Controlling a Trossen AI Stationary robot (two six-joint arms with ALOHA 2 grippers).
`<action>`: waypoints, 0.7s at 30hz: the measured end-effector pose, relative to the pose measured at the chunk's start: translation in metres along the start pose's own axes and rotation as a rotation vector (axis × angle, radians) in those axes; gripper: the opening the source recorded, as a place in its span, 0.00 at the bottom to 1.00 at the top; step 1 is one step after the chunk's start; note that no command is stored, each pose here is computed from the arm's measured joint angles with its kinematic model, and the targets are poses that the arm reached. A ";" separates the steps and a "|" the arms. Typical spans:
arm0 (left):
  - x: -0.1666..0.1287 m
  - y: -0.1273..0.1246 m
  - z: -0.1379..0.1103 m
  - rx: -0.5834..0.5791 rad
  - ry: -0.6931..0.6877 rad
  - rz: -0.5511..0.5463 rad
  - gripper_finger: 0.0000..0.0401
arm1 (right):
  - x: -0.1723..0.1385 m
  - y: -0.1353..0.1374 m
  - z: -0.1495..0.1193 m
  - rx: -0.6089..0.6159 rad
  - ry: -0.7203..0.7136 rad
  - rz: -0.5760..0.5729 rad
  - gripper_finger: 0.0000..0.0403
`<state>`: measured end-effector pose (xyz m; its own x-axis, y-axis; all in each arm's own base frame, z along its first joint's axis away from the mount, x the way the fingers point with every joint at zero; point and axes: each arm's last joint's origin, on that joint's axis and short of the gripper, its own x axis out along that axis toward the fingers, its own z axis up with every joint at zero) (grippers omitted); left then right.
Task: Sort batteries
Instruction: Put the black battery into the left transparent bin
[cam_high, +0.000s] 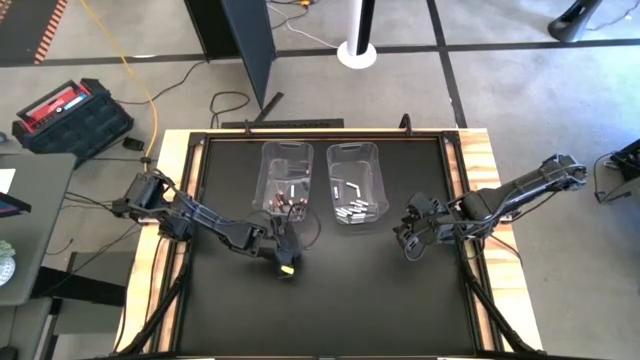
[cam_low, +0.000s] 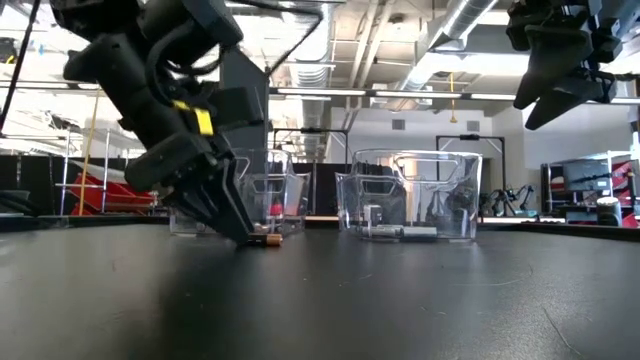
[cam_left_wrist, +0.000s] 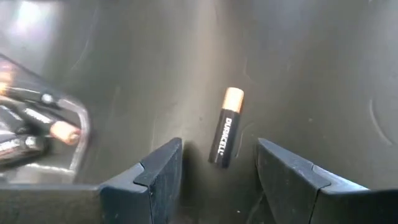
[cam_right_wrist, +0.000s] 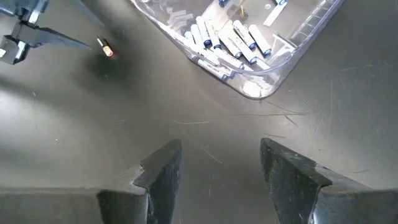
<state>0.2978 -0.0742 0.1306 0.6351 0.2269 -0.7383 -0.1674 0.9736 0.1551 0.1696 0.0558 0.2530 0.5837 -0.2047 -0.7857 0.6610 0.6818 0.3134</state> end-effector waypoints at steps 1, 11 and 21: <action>0.001 0.001 0.000 0.004 0.004 -0.007 0.49 | 0.000 0.000 0.000 0.000 0.000 0.000 0.58; 0.024 0.003 -0.003 -0.004 0.001 -0.038 0.49 | 0.005 -0.003 -0.004 0.017 0.004 -0.009 0.58; 0.029 0.000 -0.009 -0.029 0.051 -0.115 0.33 | 0.016 -0.009 -0.012 0.057 0.010 -0.021 0.58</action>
<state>0.3100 -0.0679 0.1032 0.6126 0.1111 -0.7826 -0.1173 0.9919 0.0490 0.1674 0.0552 0.2310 0.5650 -0.2108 -0.7977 0.6987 0.6364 0.3267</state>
